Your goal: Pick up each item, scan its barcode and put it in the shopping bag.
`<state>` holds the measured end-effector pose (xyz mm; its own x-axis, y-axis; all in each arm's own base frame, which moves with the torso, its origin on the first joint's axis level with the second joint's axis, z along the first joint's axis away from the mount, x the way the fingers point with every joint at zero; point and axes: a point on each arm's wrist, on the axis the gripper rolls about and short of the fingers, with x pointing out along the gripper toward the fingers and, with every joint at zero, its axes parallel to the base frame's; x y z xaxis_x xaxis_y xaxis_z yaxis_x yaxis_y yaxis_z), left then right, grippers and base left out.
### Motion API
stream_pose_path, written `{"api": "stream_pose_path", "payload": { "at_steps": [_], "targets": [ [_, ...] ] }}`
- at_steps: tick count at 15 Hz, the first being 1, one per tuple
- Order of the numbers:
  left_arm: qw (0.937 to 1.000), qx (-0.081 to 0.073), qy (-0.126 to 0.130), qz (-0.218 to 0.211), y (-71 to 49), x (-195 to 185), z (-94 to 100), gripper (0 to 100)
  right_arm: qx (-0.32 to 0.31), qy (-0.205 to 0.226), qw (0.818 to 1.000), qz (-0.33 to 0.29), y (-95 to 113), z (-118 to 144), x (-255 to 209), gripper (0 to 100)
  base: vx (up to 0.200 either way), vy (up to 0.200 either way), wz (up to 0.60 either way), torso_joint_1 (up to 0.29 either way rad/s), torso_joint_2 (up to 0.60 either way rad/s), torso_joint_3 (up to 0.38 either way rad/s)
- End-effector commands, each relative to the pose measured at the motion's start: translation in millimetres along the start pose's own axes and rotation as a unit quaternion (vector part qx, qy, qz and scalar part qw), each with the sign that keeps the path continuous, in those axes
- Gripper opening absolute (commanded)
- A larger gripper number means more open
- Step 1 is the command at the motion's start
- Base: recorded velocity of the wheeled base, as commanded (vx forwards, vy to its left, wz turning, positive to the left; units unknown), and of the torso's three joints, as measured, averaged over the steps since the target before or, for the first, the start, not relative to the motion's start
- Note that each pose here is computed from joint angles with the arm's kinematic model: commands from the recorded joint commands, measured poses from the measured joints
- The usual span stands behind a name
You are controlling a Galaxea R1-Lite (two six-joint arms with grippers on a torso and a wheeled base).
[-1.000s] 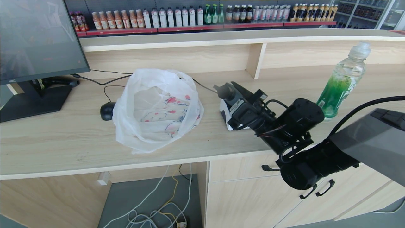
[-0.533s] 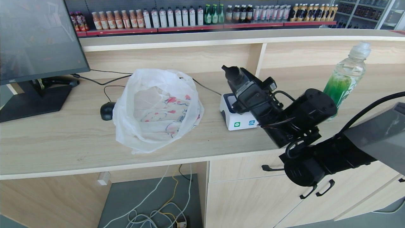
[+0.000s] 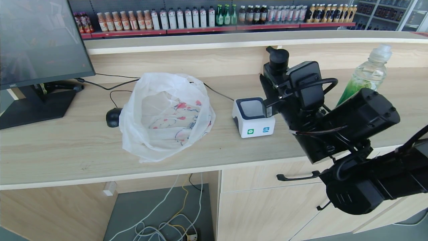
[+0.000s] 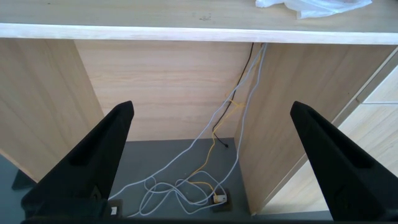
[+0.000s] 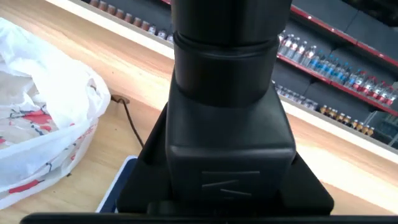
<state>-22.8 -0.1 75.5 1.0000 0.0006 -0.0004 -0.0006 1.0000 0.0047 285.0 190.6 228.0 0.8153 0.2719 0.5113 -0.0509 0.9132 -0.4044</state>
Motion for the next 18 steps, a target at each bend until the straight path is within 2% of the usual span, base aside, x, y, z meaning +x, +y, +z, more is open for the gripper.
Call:
{"api": "stream_pose_path", "payload": {
  "at_steps": [1, 6, 11, 16, 18],
  "targets": [
    [1.0, 0.0, 0.0, 0.0, 0.0, 0.0, 0.0, 100, 0.03, -0.018, 0.999, -0.011, -13.5, 19.3, -6.8, 0, 0.0, 0.0, 0.0, 0.0, 0.0, 0.0],
    [1.0, 0.001, 0.0, 0.0, 0.0, 0.0, 0.0, 100, 0.111, -0.017, 0.994, -0.009, -24.4, 28.4, -21.2, 0, 0.0, 0.0, 0.0, 0.0, 0.0, 0.0],
    [1.0, 0.001, 0.0, 0.0, 0.0, 0.0, 0.0, 100, 0.191, 0.038, 0.981, -0.003, -35.0, 7.8, -48.4, 0, 0.0, 0.0, 0.0, 0.0, 0.0, 0.0],
    [1.0, 0.0, 0.0, 0.0, 0.0, 0.0, 0.0, 100, 0.206, 0.044, 0.977, -0.016, -37.3, -0.9, -42.0, 0, 0.0, 0.0, 0.0, 0.0, 0.0, 0.0],
    [1.0, -0.002, 0.0, 0.0, 0.0, 0.0, 0.0, 100, 0.205, 0.044, 0.976, -0.061, -55.8, -7.3, -35.0, 0, 0.0, 0.2, 0.0, 0.007, 0.0, 0.0]
  ]
}}
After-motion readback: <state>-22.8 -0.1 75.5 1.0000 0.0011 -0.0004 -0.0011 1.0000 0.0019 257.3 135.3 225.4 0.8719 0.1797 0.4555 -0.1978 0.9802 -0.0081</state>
